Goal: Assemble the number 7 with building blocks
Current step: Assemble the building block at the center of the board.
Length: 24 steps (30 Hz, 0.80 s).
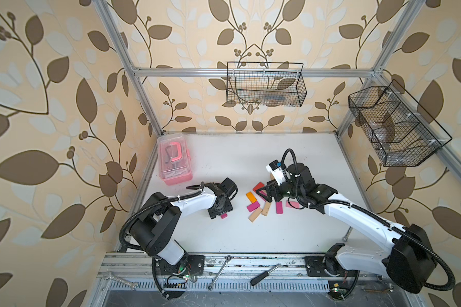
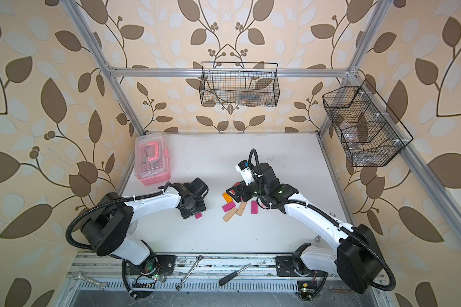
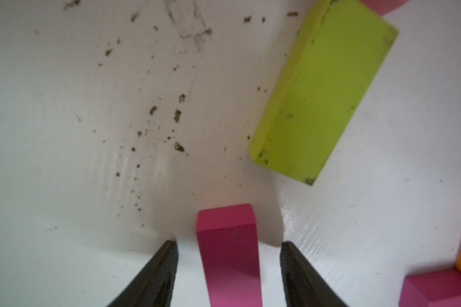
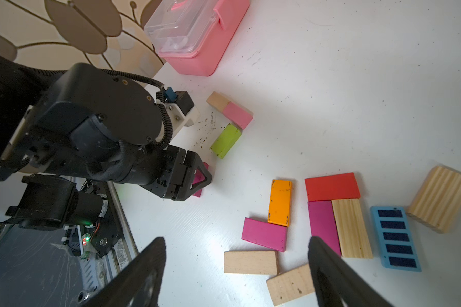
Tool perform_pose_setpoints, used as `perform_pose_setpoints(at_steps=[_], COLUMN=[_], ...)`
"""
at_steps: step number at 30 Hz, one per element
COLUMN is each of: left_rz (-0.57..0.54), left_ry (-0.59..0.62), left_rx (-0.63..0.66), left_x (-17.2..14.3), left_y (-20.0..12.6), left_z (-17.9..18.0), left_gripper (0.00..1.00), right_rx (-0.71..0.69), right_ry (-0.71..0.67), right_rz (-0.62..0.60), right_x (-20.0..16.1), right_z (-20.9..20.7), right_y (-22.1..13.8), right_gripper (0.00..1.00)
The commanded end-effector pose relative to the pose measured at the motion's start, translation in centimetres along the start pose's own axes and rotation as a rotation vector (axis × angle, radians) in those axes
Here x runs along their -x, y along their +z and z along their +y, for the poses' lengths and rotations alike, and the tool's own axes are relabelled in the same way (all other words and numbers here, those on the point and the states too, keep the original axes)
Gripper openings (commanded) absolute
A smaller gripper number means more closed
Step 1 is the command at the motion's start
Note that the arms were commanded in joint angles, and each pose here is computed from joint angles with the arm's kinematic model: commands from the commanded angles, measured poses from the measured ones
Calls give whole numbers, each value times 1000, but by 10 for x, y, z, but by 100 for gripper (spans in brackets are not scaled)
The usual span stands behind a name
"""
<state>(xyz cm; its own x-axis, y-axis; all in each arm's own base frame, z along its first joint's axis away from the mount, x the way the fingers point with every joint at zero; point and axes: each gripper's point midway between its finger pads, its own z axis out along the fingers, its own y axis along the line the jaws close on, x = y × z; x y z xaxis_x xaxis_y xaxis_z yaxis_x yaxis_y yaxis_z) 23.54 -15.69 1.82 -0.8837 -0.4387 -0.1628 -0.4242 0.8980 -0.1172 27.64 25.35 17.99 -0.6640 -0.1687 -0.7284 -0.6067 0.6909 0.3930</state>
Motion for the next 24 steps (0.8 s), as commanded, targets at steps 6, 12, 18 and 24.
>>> perform_pose_setpoints(at_steps=[6,12,18,24], left_rz=[-4,10,13,58], left_ry=[39,99,229,330], left_rx=[26,32,-14,-4], left_x=[2,-1,2,4], left_y=[-4,-9,-14,-9], left_z=[-2,5,12,11], left_gripper=[51,45,36,30], right_rx=[25,22,22,28], right_ry=[-13,-2,2,1], right_rz=[-12,-14,-19,-16], right_x=[-3,-2,2,3], right_z=[3,2,1,3], right_y=[-3,-2,0,5], right_gripper=[85,84,84,84])
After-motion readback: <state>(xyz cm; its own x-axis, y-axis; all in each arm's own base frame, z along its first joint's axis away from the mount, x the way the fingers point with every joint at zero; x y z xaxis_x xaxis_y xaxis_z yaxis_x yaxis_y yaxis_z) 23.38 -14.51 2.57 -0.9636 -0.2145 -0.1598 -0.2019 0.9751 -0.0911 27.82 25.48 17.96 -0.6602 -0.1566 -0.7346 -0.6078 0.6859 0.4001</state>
